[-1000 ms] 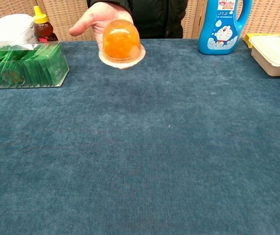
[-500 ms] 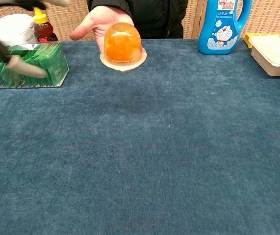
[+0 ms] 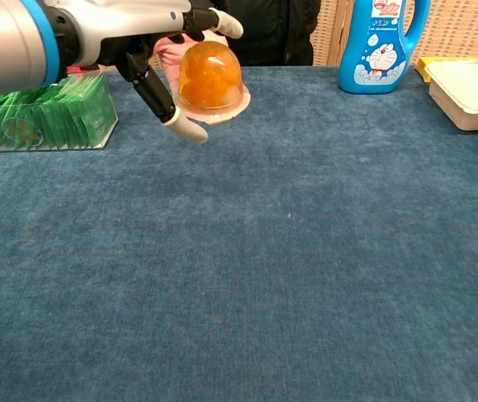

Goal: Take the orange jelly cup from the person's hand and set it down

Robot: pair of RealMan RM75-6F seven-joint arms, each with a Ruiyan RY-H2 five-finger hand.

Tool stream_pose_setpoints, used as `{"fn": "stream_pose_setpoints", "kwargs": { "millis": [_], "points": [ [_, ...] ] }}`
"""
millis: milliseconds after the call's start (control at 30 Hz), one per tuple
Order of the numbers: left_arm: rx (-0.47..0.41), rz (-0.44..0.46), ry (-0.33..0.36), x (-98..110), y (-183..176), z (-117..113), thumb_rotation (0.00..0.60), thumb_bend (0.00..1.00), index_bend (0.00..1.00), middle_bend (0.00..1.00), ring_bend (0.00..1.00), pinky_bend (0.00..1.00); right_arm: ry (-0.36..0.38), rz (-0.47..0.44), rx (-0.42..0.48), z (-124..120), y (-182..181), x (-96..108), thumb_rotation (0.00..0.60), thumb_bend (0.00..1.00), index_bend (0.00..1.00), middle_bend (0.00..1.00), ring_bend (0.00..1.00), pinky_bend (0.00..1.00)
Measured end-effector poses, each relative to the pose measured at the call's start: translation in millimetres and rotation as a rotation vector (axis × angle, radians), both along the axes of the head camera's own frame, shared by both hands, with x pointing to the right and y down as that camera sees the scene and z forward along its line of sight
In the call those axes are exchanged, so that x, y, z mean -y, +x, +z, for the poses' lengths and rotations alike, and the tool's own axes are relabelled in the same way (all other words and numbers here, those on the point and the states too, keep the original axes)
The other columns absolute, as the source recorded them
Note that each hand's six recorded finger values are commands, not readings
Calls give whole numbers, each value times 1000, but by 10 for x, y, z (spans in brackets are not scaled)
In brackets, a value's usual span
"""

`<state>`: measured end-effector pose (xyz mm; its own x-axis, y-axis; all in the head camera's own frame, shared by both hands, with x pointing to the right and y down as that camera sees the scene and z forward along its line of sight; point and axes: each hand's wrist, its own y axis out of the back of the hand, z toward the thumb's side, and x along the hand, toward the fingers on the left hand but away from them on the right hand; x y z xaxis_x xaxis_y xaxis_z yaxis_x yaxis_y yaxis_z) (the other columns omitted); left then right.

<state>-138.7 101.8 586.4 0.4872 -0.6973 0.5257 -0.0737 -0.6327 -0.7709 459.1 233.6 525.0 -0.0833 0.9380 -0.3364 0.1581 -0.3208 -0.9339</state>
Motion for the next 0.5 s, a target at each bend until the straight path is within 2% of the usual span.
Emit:
{"fn": "stream_pose_setpoints", "kwargs": {
  "millis": [100,200,367,500],
  "points": [
    [26,-19,25,96,51,16,600,143,0,48,13,203,-2,-3,-1,8,-5,-3,600,165,164,47,47,0],
    [39,-18,46,140,113,42,600,143,38,148,80,304,-2,-7,0,14,-13,-3,600,165,164,47,47,0],
    [59,-31,72,181,124,91,600,153,229,305,242,457,0,-6,0,8,-10,-3,600,165,164,47,47,0],
    [65,-42,112,209,125,95,600,170,400,448,356,536,2,-4,1,4,-3,3,600,165,164,47,49,0]
  ]
}}
